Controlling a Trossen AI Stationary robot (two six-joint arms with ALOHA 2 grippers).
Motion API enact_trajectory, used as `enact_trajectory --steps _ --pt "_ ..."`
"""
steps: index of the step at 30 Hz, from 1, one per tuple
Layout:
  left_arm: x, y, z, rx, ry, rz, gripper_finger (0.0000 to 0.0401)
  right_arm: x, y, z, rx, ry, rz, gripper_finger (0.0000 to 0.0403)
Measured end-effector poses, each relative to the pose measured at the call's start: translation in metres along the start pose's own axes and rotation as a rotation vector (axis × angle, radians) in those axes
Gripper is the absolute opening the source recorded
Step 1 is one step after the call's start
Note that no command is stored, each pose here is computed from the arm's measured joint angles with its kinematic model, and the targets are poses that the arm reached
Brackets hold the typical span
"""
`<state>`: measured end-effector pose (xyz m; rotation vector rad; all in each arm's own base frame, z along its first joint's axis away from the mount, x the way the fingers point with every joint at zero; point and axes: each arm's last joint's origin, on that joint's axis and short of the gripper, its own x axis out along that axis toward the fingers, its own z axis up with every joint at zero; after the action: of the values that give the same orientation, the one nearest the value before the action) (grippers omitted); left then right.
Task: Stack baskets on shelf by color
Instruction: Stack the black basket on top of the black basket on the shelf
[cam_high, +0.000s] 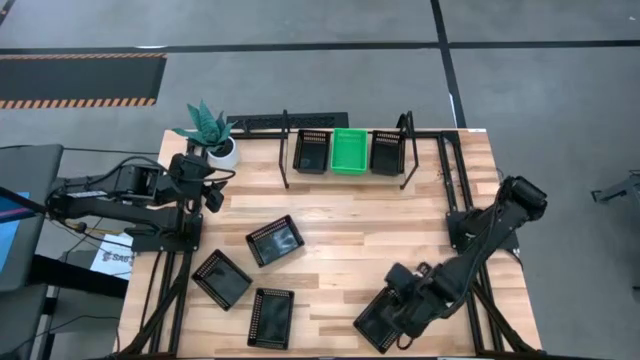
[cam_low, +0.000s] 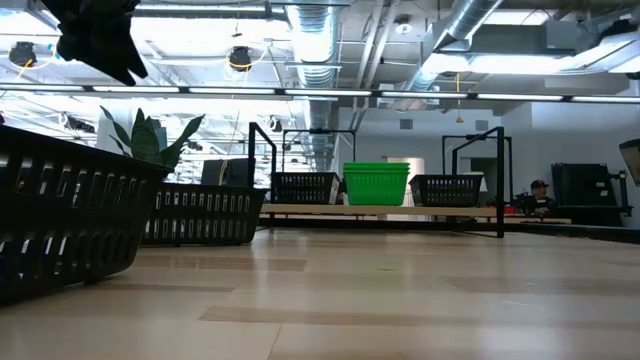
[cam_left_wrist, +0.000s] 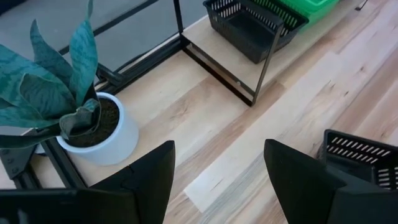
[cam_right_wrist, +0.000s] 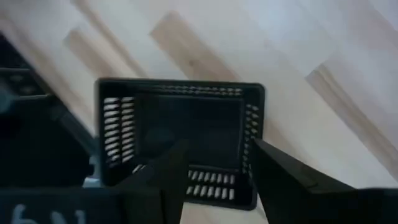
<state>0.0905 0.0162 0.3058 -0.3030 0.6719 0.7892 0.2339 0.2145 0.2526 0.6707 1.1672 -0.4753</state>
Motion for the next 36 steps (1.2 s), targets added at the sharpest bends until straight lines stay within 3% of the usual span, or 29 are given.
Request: enact_trajectory --steps 4,11,15,24,36 --pt "0.0 -0.001 0.001 -0.015 -0.009 -0.007 0.0236 0.002 0.003 -0.008 0.036 -0.001 0.009 0.0184" --pt "0.0 -0.001 0.001 -0.015 -0.008 -0.006 0.0236 0.016 -0.008 -0.016 0.06 -0.002 -0.188 0.0167" --pt "0.0 0.0 0.001 -0.015 -0.007 -0.006 0.0236 0.028 -0.007 -0.016 0.064 0.019 -0.233 0.0174" --pt "0.0 -0.001 0.001 -0.005 -0.008 -0.006 0.0236 0.04 -0.003 -0.019 0.064 0.046 -0.23 0.0204" --pt "0.0 -0.001 0.001 -0.002 -0.008 -0.006 0.0236 0.066 -0.018 -0.027 0.062 0.102 -0.23 0.0191"
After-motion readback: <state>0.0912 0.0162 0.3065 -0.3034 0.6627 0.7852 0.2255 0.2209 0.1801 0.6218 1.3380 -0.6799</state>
